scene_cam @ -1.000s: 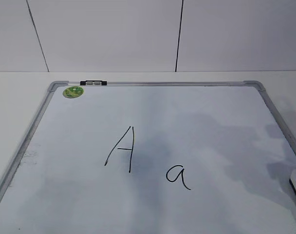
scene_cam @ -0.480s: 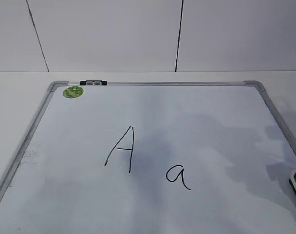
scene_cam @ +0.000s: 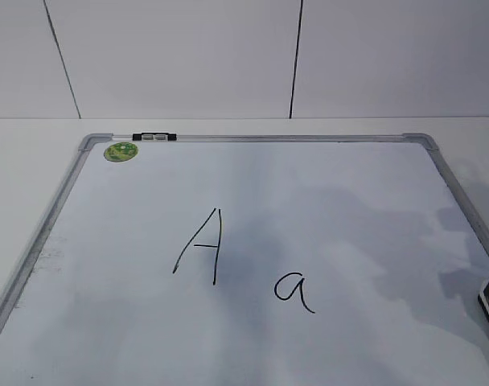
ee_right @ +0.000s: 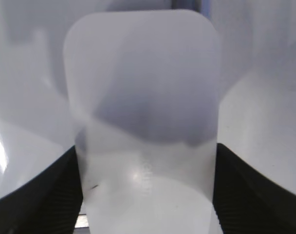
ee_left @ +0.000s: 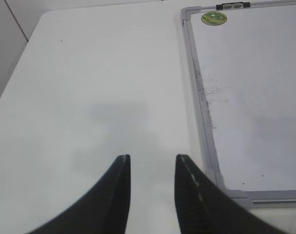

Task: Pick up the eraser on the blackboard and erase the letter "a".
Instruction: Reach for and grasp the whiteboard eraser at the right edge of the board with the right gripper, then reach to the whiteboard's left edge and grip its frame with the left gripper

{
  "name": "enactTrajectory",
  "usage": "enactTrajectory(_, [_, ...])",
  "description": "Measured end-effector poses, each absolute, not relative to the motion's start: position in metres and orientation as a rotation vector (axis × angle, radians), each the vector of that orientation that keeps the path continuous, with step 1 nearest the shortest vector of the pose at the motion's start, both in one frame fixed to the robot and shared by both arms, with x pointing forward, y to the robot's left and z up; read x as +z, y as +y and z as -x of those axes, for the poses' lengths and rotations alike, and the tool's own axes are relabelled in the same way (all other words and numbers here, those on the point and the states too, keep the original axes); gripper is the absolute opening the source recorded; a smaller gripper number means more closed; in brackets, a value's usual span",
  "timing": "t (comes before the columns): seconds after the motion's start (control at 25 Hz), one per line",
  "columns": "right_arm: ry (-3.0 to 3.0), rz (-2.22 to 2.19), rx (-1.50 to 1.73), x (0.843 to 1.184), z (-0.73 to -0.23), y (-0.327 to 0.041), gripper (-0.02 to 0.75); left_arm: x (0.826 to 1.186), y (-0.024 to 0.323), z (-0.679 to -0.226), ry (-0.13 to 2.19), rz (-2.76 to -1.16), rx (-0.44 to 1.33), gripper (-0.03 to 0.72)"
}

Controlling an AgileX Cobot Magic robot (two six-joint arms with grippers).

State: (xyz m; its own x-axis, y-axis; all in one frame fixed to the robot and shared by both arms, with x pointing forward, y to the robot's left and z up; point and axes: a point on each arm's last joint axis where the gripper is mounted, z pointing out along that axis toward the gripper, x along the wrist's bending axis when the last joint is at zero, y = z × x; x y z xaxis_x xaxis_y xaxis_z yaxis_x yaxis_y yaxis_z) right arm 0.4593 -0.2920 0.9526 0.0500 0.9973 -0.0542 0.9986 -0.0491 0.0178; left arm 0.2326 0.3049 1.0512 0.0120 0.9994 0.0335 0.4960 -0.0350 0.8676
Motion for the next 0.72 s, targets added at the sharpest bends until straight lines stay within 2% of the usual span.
enactTrajectory(0.72, [2.14, -2.232, -0.043, 0.9523, -0.4598, -0.292, 0.568, 1.0512, 0.3049, -0.2326, 1.562, -1.611, 0.942, 0.235])
